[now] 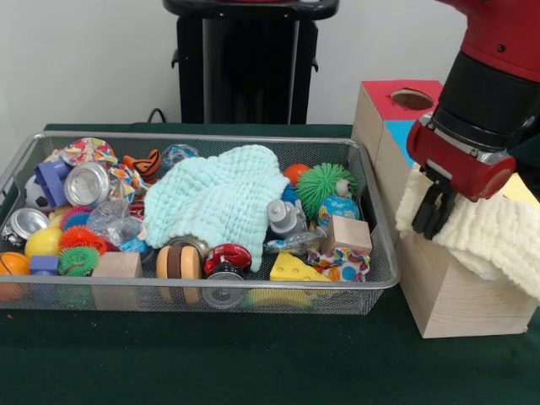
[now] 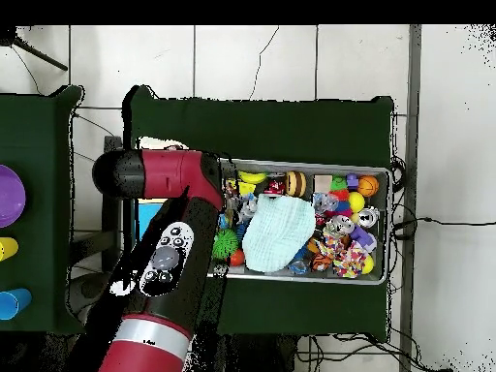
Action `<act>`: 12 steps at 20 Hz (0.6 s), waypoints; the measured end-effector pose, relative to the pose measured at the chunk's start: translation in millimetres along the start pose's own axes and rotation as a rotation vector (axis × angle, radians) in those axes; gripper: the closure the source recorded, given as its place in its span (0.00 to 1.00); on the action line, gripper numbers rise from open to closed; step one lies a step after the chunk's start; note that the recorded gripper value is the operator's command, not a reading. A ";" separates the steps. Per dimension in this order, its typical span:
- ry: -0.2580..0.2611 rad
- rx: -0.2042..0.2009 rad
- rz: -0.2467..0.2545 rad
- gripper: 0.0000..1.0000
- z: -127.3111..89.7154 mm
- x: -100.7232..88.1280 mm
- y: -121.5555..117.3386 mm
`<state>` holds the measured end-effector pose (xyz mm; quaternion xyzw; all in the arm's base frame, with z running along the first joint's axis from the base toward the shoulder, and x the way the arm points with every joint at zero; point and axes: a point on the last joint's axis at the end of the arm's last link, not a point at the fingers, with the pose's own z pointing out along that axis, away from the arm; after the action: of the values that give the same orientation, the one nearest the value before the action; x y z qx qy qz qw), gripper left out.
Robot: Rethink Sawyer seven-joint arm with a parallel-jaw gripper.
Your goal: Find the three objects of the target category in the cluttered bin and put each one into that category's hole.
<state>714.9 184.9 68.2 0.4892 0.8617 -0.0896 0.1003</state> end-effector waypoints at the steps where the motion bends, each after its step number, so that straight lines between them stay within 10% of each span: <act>1: 0.007 0.009 -0.003 1.00 -3.3 3.5 -0.2; 12: 0.062 0.031 -0.011 1.00 -56.2 25.3 8.0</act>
<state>704.3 224.0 115.2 0.4883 0.8657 -0.0882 0.0656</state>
